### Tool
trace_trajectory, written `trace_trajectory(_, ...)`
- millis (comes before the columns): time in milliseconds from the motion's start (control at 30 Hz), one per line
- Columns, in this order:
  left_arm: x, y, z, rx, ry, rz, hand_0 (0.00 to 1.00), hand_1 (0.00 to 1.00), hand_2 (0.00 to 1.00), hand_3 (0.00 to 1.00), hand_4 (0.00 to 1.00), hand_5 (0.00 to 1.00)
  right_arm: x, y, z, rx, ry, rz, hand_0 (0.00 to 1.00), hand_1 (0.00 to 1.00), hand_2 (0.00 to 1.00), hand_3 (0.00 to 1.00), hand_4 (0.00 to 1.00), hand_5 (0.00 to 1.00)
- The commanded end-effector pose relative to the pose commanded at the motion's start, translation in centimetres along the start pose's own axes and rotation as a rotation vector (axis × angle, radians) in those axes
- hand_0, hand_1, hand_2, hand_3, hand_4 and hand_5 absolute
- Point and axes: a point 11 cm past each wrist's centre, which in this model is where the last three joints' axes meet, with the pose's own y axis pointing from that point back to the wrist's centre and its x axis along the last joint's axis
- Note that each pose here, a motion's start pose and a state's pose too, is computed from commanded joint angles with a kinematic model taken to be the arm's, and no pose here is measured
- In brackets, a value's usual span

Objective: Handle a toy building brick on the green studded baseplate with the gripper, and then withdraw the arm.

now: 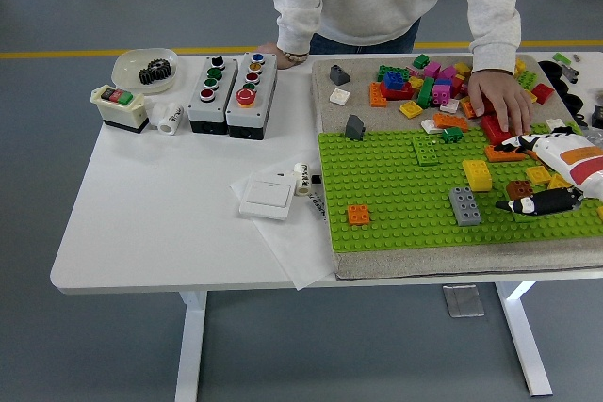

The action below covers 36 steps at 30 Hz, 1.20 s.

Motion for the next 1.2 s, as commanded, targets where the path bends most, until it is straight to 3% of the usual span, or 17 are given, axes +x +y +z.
trace_trajectory(367, 0.0, 0.0, 0.0, 0.001, -0.001, 0.000, 0.797, 0.817, 0.802, 0.657, 0.710, 0.623, -0.1, -1.9, -0.1, 0.013, 0.065, -0.050, 0.771, 0.752, 0.783, 0.830, 0.998, 0.377)
trace_trajectory(767, 0.2, 0.0, -0.4, 0.011, -0.008, 0.001, 0.798, 0.817, 0.802, 0.656, 0.710, 0.623, -0.6, -4.3, 0.9, -0.037, 0.077, -0.084, 0.725, 0.714, 0.747, 0.794, 0.998, 0.382)
trace_trajectory(1200, 0.4, 0.0, -0.3, 0.012, -0.016, 0.006, 0.798, 0.817, 0.802, 0.657, 0.711, 0.623, -0.4, -6.2, 1.4, -0.003, 0.205, -0.145, 0.732, 0.722, 0.748, 0.795, 0.998, 0.378)
